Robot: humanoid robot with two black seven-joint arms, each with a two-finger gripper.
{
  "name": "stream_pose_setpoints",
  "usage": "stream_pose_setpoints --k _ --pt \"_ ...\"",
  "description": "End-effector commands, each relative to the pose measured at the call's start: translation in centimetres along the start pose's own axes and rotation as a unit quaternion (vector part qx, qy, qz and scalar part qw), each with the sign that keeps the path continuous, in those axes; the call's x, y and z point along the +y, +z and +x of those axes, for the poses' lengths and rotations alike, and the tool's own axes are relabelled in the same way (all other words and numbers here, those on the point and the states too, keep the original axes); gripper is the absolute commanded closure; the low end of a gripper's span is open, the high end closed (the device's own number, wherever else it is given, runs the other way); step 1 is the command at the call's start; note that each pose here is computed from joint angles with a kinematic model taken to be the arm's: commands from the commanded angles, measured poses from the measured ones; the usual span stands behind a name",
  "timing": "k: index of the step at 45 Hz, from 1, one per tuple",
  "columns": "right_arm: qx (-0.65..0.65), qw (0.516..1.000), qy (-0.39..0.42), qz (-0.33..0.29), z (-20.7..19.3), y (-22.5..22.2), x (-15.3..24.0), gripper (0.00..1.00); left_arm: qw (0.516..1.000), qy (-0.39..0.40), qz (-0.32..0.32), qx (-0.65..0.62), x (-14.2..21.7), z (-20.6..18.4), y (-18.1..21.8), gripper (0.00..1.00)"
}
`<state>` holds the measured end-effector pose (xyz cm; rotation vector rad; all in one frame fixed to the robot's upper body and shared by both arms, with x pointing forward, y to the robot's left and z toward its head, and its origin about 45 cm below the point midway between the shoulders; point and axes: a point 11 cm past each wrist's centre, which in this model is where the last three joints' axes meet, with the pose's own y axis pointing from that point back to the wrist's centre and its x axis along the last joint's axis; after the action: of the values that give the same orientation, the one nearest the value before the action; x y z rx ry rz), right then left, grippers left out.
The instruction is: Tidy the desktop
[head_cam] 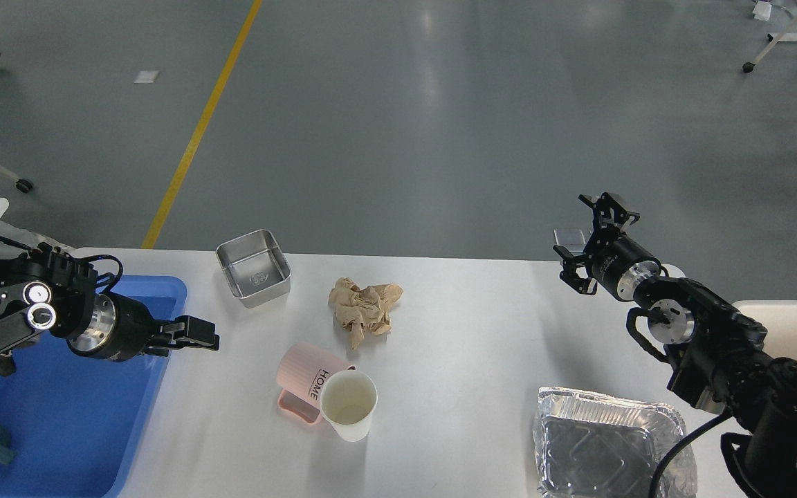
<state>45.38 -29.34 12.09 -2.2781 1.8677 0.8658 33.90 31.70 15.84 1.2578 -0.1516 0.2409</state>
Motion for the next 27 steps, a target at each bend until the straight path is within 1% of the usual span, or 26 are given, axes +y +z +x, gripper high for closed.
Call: stream_pose_setpoints --k 1,6,10,17,22,27 --pt "0.0 1.0 0.0 0.0 0.0 0.0 0.0 0.0 1.0 -0.011 0.005 -0.009 -1.5 -0.7 1.2 0.11" --pt "0.001 1.0 0.001 0.0 0.1 0.0 0.0 0.0 0.999 -0.034 -0.001 -0.014 -3.4 -2.4 2.5 0.11" --pt "0.001 1.0 0.001 0.0 0.1 0.0 0.0 0.0 0.998 -0.041 0.014 -0.041 -4.8 -3.7 2.6 0.12" --pt "0.002 1.0 0.002 0.001 0.2 -0.1 0.1 0.0 0.998 -0.012 0.026 -0.062 -6.8 -4.6 3.1 0.13" --pt "0.002 1.0 0.004 0.0 0.4 -0.1 0.2 0.0 0.997 -0.017 0.021 -0.071 -7.4 -5.0 4.1 0.13" --pt "0.001 1.0 0.004 0.0 0.5 0.0 0.2 0.0 0.997 -0.015 0.027 -0.067 -6.5 -4.7 2.8 0.13"
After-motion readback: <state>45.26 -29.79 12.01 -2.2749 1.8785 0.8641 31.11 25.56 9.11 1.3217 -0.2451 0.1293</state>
